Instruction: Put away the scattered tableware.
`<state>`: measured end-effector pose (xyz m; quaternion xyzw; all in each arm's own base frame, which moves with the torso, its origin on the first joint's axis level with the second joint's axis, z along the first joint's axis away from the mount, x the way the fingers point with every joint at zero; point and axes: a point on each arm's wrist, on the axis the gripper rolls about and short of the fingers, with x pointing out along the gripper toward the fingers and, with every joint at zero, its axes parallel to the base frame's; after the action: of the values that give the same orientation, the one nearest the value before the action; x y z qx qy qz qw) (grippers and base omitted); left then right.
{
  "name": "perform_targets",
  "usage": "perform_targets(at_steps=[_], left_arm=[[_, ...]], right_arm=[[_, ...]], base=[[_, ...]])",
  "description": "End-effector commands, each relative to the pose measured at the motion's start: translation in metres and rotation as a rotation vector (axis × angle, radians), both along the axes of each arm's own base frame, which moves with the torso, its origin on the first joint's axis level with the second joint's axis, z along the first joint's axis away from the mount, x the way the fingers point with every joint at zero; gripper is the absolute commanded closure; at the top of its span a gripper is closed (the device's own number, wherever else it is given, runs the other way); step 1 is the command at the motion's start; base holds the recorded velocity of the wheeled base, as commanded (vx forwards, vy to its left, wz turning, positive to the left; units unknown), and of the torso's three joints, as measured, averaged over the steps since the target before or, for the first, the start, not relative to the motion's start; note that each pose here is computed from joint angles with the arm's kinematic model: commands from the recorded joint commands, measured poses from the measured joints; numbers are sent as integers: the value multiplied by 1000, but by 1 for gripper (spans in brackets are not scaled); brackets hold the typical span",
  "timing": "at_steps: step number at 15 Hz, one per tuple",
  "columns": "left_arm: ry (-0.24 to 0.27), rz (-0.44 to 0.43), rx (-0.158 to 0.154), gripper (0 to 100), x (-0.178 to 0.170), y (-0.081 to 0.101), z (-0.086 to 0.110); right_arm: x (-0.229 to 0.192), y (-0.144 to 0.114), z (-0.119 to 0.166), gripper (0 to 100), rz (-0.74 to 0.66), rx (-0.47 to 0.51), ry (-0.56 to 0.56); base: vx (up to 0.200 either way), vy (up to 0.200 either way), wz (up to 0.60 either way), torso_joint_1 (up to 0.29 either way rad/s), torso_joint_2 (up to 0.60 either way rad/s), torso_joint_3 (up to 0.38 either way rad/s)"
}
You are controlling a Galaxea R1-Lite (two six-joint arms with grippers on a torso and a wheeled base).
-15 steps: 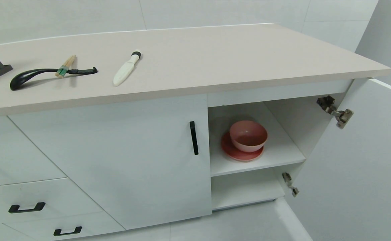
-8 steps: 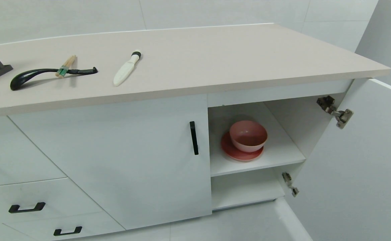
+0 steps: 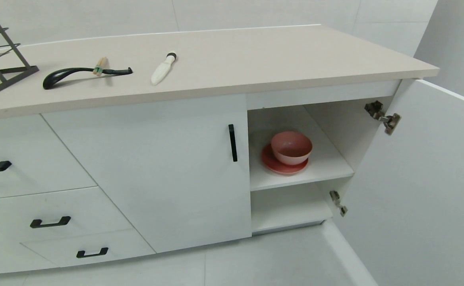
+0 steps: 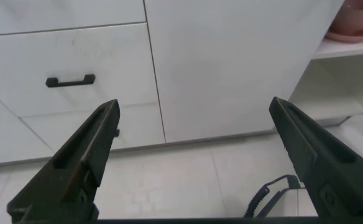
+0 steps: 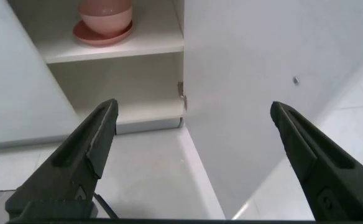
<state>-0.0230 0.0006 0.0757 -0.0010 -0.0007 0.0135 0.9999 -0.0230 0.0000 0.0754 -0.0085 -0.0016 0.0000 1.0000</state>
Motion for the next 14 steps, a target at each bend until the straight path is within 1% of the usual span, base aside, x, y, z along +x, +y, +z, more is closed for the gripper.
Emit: perform_targets(at_steps=[1, 7, 8, 10, 14], left_arm=[[1, 1, 0, 0, 0, 0, 0], [3, 1, 3, 0, 0, 0, 0], [1, 2, 7, 0, 0, 0, 0], [3, 4, 17, 0, 0, 0, 0], [3, 4, 20, 0, 0, 0, 0]], right_arm=[[0, 0, 0, 0, 0, 0, 3], [0, 0, 0, 0, 0, 0, 3], [0, 0, 0, 0, 0, 0, 3], [0, 0, 0, 0, 0, 0, 3], [0, 0, 0, 0, 0, 0, 3]], base=[[-200, 0, 0, -2, -2, -2], [-200, 0, 0, 2, 2, 2], [-200, -200, 0, 12, 7, -7], [0, -200, 0, 2, 2, 7], [0, -200, 0, -1, -1, 4]])
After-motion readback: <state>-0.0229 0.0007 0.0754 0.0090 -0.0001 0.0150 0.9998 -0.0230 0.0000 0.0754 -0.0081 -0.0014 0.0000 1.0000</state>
